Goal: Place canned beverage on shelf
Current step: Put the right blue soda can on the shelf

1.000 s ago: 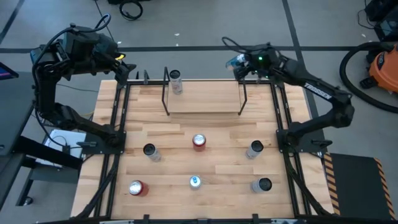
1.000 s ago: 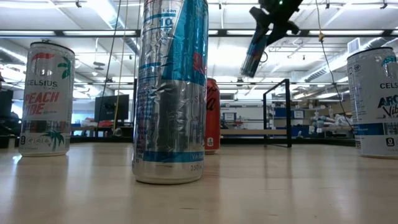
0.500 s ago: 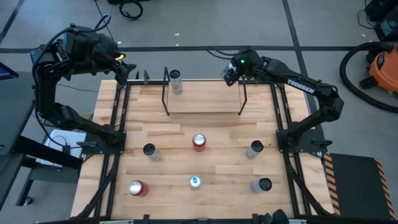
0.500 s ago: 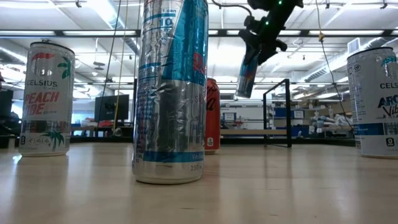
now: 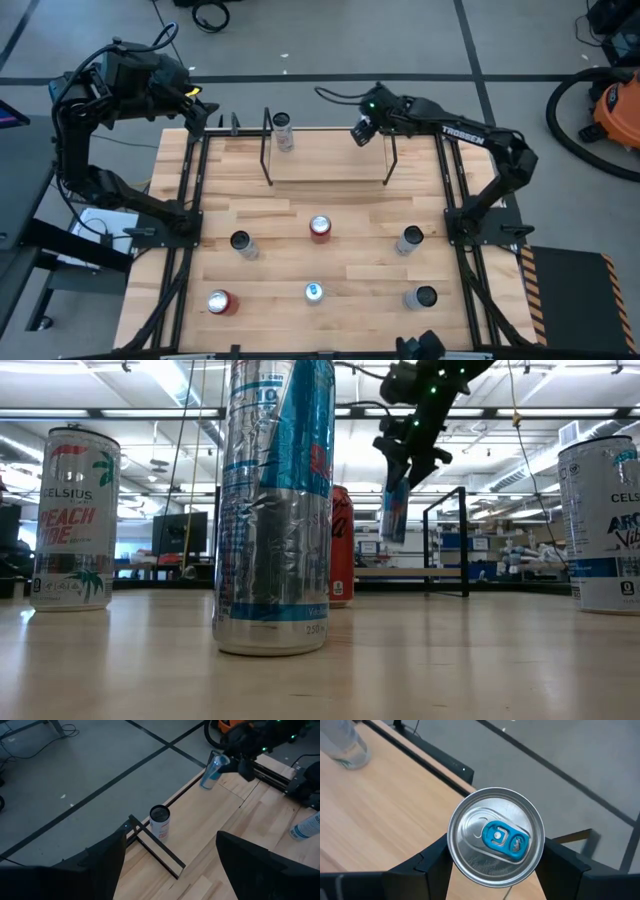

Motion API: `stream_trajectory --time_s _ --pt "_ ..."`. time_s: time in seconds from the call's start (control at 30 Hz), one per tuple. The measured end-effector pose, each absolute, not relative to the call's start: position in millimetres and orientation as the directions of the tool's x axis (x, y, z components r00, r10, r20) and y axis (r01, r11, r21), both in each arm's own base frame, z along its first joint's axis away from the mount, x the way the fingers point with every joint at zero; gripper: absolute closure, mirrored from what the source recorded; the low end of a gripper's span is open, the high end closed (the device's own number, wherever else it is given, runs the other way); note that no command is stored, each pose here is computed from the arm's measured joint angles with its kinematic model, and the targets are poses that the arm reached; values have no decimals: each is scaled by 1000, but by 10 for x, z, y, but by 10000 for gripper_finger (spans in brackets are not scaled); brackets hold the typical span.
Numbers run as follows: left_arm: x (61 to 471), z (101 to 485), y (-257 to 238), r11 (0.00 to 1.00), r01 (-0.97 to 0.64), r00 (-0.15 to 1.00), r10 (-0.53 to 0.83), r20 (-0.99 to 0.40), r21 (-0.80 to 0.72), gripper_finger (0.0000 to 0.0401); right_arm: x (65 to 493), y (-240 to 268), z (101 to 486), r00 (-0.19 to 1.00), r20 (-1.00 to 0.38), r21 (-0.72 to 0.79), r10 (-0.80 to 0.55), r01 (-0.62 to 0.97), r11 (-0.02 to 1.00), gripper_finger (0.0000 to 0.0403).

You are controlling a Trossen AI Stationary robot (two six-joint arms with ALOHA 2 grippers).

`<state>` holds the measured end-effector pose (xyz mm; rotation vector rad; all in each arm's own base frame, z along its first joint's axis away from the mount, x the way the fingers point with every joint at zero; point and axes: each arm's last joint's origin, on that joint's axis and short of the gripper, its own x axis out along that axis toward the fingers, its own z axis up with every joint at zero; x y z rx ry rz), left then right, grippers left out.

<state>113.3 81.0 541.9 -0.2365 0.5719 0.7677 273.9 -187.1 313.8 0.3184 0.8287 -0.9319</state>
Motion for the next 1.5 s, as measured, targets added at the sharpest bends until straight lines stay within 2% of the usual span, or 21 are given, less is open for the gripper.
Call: stream_trajectory --time_s 0.27,0.9,1.4,1.5 --pt "1134 5418 809 703 -711 578 587 -567 2 90 2865 -1904 2986 330 -770 -84 -546 796 600 157" --pt "1134 5418 810 703 -712 578 587 -567 2 90 3070 -1796 2957 432 -740 -48 -515 730 681 157" --pt "1134 5419 810 703 -711 578 587 -567 2 90 3142 -1775 2825 389 -767 -82 -509 729 680 156" --pt "1135 5419 810 703 -711 578 587 -567 2 90 3157 -1787 2863 415 -743 -74 -525 728 681 156"
